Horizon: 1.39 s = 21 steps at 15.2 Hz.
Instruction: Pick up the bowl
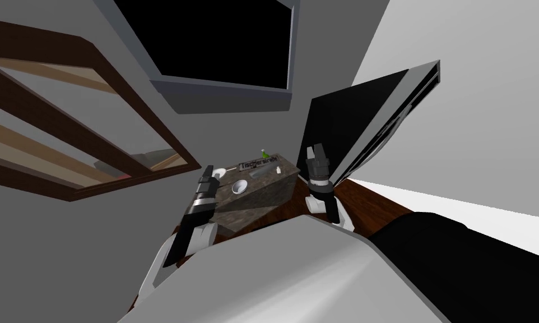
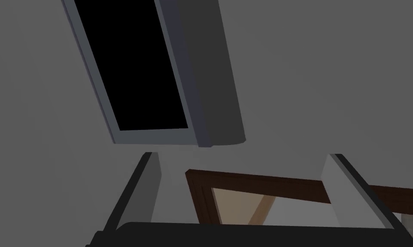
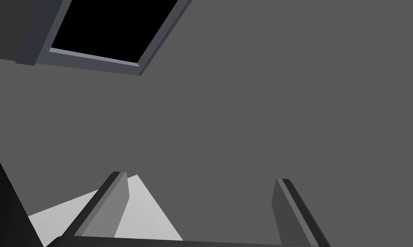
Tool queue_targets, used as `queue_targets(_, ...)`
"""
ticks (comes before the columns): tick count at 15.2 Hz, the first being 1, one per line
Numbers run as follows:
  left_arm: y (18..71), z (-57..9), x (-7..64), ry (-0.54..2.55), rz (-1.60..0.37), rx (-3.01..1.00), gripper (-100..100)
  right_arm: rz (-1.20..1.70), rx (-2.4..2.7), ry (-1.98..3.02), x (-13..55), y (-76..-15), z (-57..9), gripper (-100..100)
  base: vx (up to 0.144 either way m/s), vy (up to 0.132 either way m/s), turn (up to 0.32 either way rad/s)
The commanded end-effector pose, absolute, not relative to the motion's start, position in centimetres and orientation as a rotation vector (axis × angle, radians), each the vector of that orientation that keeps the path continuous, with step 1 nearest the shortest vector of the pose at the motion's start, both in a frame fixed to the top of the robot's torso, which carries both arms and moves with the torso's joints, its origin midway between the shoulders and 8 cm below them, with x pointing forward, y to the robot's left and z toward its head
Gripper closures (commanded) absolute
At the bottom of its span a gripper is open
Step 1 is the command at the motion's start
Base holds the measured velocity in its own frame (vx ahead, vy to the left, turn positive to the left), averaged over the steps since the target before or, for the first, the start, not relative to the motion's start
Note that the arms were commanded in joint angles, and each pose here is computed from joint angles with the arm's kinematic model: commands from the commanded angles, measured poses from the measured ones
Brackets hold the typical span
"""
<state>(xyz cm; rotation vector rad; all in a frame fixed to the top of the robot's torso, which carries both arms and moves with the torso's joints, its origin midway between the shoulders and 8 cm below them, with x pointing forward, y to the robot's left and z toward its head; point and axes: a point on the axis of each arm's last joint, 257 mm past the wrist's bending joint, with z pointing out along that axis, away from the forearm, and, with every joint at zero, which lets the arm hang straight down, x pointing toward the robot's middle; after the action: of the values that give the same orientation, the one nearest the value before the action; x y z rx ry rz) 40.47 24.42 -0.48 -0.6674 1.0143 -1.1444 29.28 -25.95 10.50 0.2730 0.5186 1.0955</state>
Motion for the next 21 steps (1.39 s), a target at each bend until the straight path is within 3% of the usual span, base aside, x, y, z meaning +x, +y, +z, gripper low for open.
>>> queue_targets(1, 24.6, -1.2, 40.8, 1.036, -1.132, -0.694, -100, 1.096, 0.273, 0.519, 29.3, -26.0, 10.5, 0, -0.010, 0.025, -0.007)
queue_targets(21, 26.3, -6.0, 43.8, 1.210, -1.027, -0.938, -100, 1.096, 0.273, 0.519, 29.3, -26.0, 10.5, 0, -0.012, 0.038, -0.039)
